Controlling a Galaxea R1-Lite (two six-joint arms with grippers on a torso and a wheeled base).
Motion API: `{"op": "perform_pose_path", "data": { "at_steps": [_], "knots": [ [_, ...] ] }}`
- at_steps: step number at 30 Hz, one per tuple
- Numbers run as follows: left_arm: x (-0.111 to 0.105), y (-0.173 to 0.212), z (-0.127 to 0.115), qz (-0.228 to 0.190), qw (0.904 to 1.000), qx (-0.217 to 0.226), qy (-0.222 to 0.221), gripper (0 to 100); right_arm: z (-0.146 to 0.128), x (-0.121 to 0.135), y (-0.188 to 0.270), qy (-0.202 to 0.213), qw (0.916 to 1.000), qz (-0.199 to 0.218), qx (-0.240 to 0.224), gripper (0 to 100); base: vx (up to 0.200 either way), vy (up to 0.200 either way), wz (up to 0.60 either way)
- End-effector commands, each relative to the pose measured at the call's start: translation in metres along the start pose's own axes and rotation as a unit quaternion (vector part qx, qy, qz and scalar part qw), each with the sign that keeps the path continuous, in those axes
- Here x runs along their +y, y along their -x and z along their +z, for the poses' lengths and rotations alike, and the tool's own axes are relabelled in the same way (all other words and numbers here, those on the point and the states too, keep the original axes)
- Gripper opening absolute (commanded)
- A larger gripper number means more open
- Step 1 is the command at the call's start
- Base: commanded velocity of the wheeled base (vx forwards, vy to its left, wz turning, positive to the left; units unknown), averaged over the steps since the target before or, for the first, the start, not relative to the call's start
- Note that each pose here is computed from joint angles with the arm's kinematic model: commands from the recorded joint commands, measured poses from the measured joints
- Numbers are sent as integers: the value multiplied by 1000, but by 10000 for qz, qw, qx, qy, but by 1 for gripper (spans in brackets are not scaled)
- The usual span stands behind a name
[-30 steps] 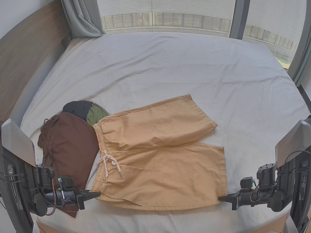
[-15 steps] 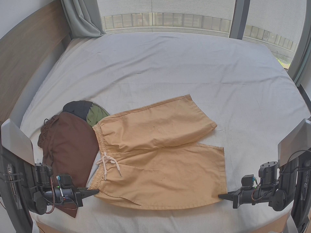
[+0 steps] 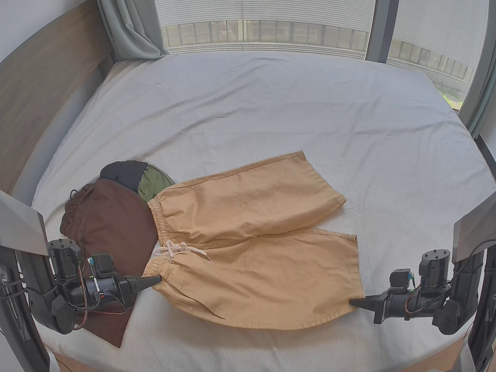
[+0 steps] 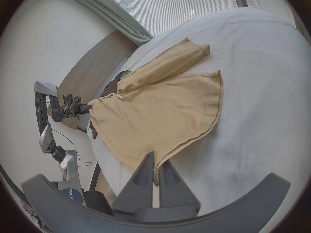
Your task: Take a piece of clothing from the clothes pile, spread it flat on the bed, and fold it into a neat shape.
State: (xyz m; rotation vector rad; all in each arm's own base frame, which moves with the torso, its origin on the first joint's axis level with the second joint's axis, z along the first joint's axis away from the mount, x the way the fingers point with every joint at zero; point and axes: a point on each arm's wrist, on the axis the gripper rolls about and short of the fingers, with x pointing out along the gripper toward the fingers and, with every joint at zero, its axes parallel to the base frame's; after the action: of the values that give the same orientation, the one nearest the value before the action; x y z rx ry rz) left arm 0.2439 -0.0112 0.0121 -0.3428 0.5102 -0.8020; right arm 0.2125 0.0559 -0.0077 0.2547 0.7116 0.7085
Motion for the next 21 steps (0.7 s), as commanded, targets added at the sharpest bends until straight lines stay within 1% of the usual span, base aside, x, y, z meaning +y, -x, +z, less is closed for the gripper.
{"op": "perform_pose_path", "data": {
  "at_steps": [1, 10, 13, 19, 21],
  "knots": [
    [-1, -1, 5, -13, 9999, -79, -90, 0, 11, 5, 5, 102, 9996, 47, -265, 0, 0, 0, 0],
    [3, -2, 10, 0, 9998, -171, -52, 0, 24, 21, 13, 90, 9980, 242, -571, 0, 0, 0, 0],
    [5, -5, 15, 39, 9995, -271, 158, 0, 30, 27, 17, 156, 9968, 295, -727, 0, 0, 0, 0],
    [8, -5, 18, 94, 9992, -334, 180, 0, 34, 34, 23, 269, 9952, 365, -870, 0, 0, 0, 0],
    [8, -6, 20, 96, 9991, -357, 189, 0, 38, 41, 28, 348, 9933, 446, -1006, 0, 0, 0, 0]
  ]
}}
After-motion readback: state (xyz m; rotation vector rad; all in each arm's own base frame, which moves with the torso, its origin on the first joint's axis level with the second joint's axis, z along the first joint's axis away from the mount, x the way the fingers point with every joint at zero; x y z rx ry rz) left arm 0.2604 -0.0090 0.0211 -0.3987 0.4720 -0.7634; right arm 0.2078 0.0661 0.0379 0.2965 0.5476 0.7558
